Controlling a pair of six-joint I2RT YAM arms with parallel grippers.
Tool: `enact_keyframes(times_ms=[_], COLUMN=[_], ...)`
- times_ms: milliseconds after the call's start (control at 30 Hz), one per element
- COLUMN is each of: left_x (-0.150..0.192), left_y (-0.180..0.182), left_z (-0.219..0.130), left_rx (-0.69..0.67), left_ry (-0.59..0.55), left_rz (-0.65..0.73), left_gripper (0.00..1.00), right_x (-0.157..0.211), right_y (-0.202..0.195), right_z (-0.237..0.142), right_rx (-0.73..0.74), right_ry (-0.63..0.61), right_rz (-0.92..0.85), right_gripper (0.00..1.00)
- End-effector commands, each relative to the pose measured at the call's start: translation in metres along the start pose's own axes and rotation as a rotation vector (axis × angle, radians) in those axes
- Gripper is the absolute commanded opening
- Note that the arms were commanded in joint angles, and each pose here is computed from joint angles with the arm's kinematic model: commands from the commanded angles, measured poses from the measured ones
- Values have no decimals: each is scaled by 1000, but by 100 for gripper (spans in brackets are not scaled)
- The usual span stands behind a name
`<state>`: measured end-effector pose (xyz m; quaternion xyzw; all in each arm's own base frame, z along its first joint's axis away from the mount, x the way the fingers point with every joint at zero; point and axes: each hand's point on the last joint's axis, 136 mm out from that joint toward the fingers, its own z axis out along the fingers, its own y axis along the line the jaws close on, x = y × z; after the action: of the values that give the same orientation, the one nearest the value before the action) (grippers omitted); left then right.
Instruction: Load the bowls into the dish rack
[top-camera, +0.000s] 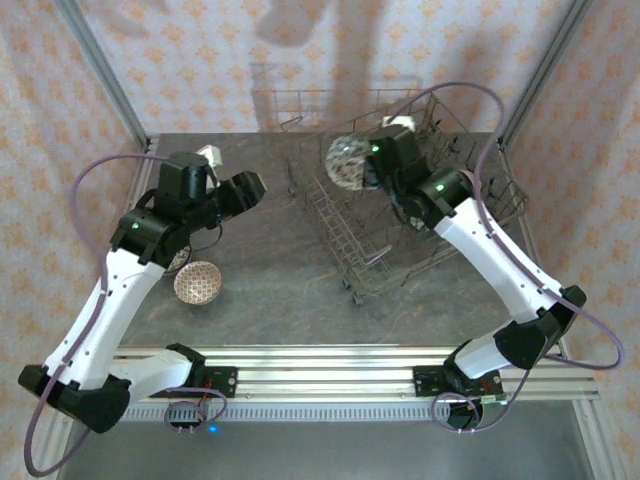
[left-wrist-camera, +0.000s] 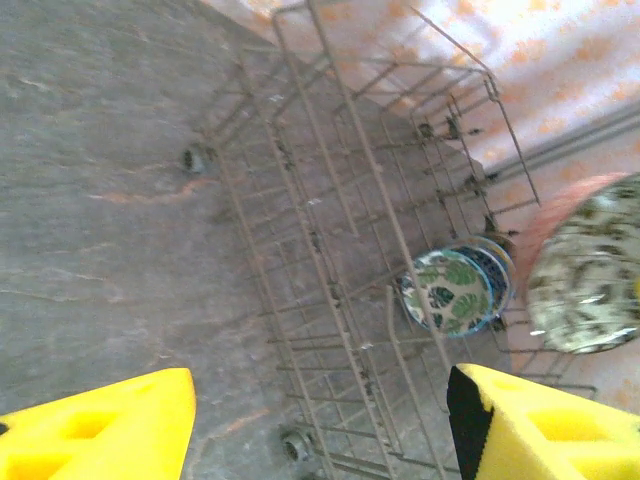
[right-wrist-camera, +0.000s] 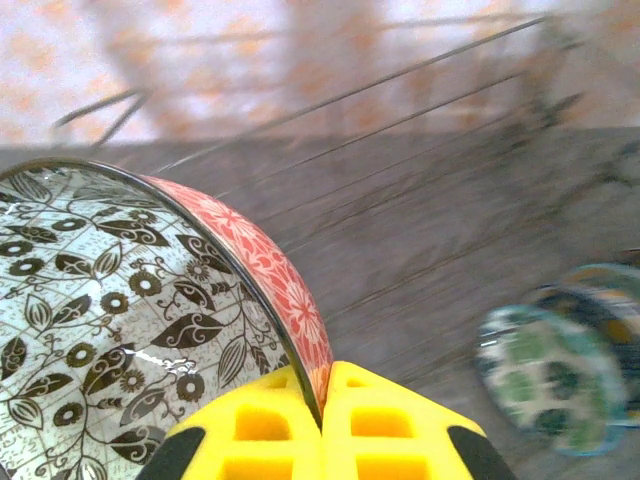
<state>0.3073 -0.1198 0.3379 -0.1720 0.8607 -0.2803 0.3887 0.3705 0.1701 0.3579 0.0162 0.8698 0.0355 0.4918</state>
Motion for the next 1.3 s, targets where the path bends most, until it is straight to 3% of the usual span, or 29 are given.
enact_keyframes(times_ms=[0, 167, 433, 800, 1267], left_x=[13, 23, 28, 41, 33], left_y=[23, 49, 78, 101, 110], left_z=[0, 6, 9, 17, 4], left_rx=[-48, -92, -130, -160, -228], left_ry=[47, 99, 154, 195, 179], left_rz=[8, -22, -71, -121, -99], left_gripper=[69, 69, 70, 71, 71], right_x=[-35, -15, 25, 57, 86], right_y=[-72, -109, -127, -131, -126], right_z=[-25, -15, 16, 48, 63], right_rx=[280, 518, 706, 820, 802], right_ry=[-127, -82, 12, 99, 139], right_rz=[-8, -176, -332, -460, -495], right_gripper=[0, 0, 0, 0, 0])
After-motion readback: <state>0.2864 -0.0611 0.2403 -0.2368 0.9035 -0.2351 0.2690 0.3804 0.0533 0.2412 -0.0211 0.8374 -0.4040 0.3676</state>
